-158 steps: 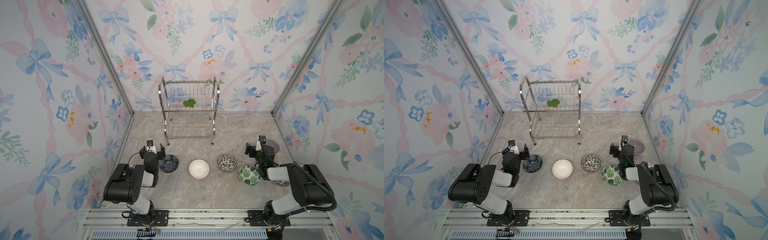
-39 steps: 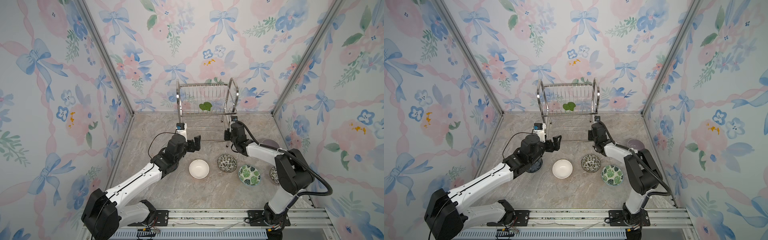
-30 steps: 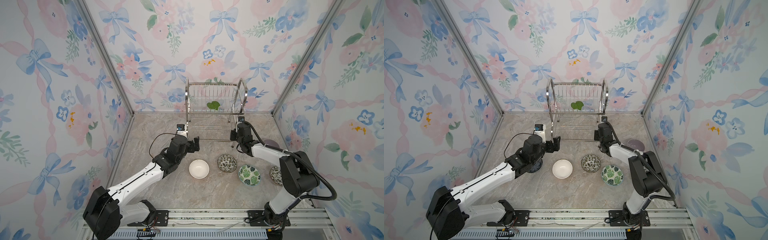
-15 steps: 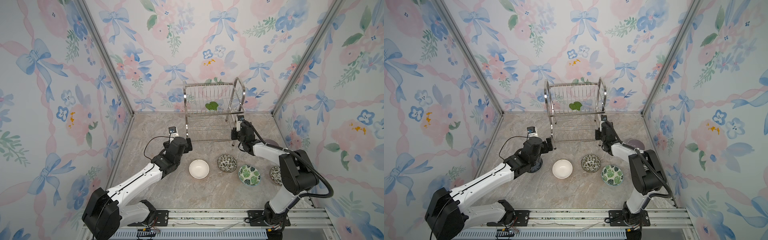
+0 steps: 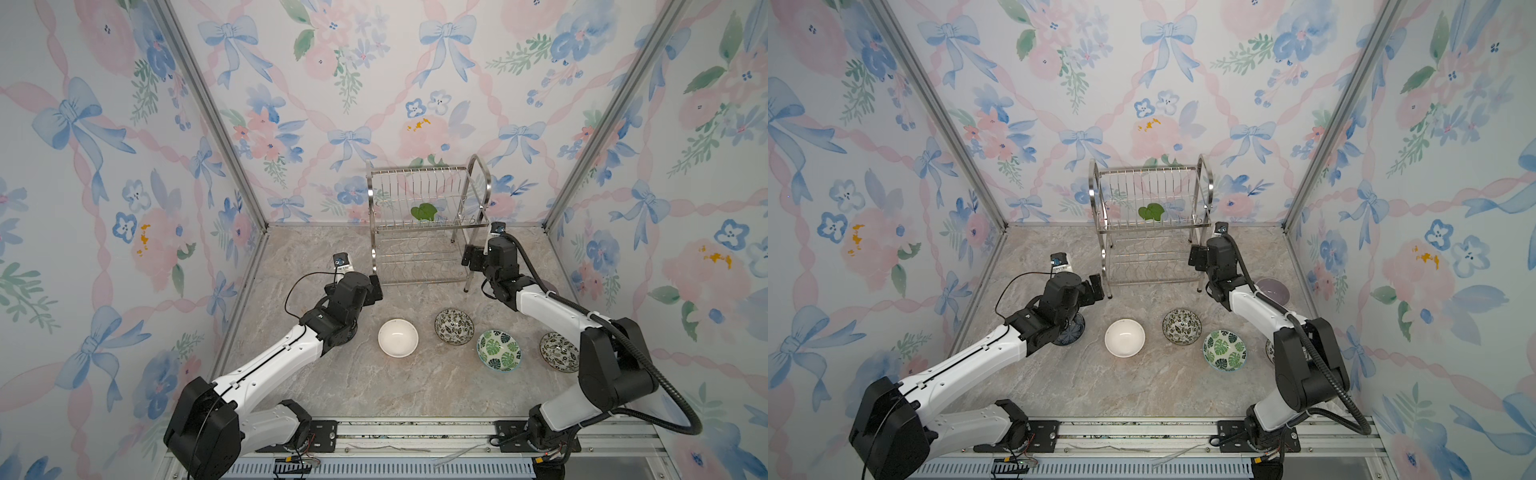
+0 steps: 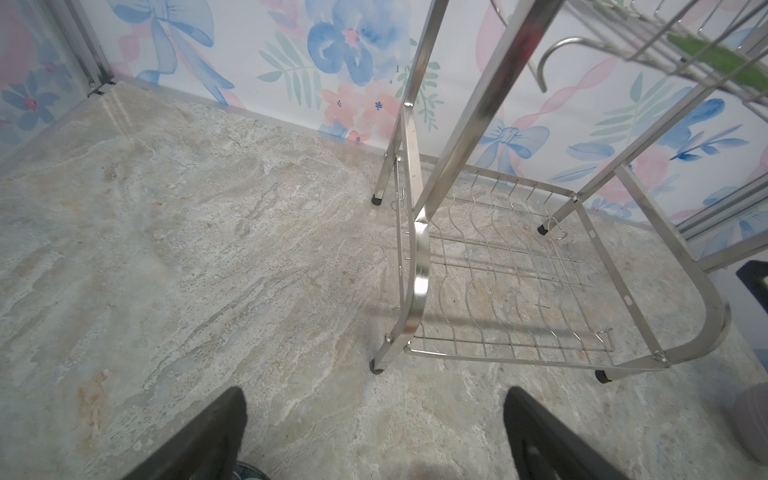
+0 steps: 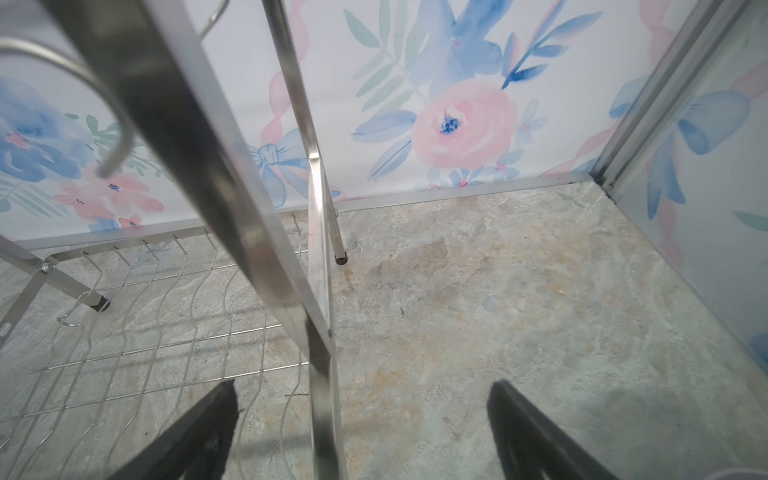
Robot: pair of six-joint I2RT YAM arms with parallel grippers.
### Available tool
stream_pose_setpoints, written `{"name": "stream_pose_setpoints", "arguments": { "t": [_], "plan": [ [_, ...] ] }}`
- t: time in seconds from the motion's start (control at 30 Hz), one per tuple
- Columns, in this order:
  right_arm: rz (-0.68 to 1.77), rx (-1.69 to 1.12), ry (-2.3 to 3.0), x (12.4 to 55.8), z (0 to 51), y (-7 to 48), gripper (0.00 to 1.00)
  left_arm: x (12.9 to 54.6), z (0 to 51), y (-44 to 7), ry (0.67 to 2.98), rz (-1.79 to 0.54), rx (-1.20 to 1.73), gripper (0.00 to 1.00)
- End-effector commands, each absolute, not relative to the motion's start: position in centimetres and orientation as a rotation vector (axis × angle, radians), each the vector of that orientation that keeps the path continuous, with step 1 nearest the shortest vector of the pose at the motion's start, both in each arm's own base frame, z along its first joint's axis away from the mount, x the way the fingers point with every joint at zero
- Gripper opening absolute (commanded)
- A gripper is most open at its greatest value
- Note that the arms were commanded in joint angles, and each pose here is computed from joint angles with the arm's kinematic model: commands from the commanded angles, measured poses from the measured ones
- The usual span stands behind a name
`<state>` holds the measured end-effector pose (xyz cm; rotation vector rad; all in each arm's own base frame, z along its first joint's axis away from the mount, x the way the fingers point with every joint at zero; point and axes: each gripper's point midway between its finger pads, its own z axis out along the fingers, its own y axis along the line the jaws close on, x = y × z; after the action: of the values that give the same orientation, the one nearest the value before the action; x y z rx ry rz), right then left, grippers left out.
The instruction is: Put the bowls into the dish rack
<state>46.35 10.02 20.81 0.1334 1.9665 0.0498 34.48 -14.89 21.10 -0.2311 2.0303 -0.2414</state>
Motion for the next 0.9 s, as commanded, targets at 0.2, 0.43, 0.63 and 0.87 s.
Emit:
{"name": "stream_pose_setpoints", "arguments": {
  "t": [0.2, 0.43, 0.63, 0.87],
  "plan": [
    [0.335, 0.195, 2.144, 40.9, 18.6, 11.2, 0.96, 33.6, 21.0, -17.3, 2.080, -0.380, -0.097, 0.98],
    [0.400, 0.099, 2.231, 37.3, 17.3, 13.7, 0.97, 32.2, 21.7, -21.8, 2.082, -0.611, 0.076, 0.98],
    [0.106, -0.180, 2.285, 32.8, 15.0, 17.0, 0.97, 30.5, 21.8, -22.2, 1.970, -0.775, 0.072, 0.98],
    [0.002, -0.366, 2.366, 29.5, 10.9, 20.0, 0.97, 30.4, 21.0, -22.5, 2.001, -0.776, 0.093, 0.98]
  ]
}}
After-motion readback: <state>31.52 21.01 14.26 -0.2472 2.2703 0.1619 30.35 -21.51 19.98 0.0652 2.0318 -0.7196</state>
